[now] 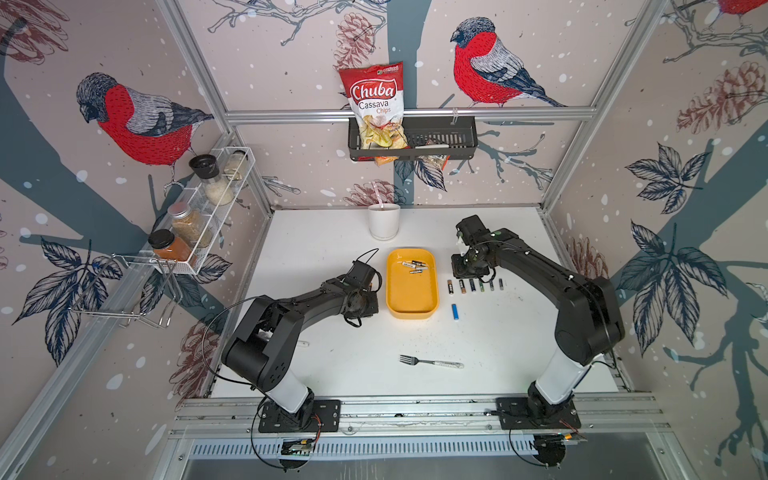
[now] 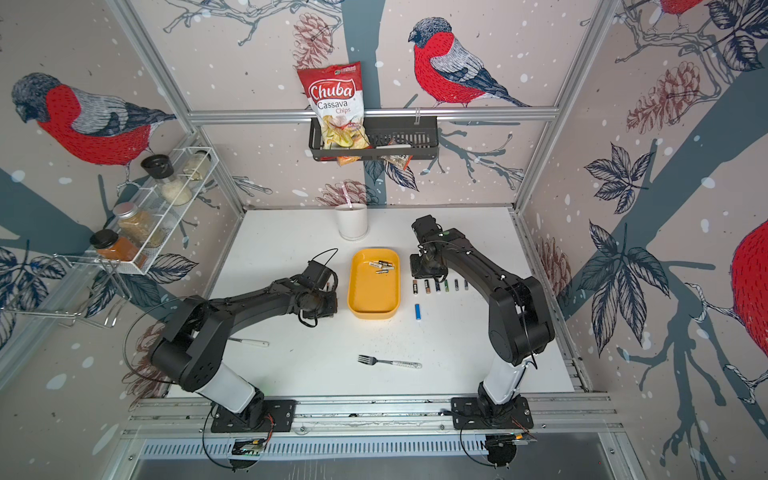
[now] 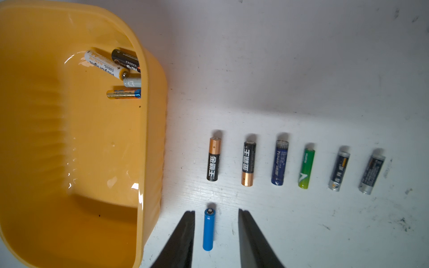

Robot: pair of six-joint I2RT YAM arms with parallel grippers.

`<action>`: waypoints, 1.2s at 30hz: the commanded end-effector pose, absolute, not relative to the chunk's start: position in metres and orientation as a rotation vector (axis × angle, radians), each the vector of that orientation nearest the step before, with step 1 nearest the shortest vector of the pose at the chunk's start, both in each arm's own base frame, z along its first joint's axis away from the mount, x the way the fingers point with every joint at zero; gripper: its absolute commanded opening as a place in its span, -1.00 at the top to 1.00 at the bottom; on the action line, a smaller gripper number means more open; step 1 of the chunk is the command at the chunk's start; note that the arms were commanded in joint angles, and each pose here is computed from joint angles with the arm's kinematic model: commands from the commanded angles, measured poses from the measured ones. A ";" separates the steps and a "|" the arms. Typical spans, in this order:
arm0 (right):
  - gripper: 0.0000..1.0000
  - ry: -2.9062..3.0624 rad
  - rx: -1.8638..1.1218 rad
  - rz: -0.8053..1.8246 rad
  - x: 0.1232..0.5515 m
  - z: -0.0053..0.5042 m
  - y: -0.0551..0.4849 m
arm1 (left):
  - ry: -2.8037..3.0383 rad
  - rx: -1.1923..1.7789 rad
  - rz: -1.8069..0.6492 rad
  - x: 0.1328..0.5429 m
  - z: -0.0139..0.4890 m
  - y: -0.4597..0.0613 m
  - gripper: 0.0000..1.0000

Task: Take the batteries out of the storage box
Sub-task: Place the battery at the center of the board.

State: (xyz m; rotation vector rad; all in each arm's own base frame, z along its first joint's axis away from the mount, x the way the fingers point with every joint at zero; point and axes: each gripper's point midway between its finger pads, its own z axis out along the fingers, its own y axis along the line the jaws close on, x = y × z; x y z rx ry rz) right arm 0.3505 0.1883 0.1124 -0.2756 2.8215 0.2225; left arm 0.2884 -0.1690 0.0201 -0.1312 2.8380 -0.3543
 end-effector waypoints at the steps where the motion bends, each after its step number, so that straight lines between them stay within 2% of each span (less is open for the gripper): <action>1: 0.25 2.831 -0.279 0.196 0.349 0.112 0.185 | 2.854 -0.129 -0.306 0.285 0.017 -0.163 0.69; 36: 0.23 2.831 -0.279 0.199 0.348 0.111 0.186 | 2.844 -0.115 -0.307 0.289 0.024 -0.164 0.40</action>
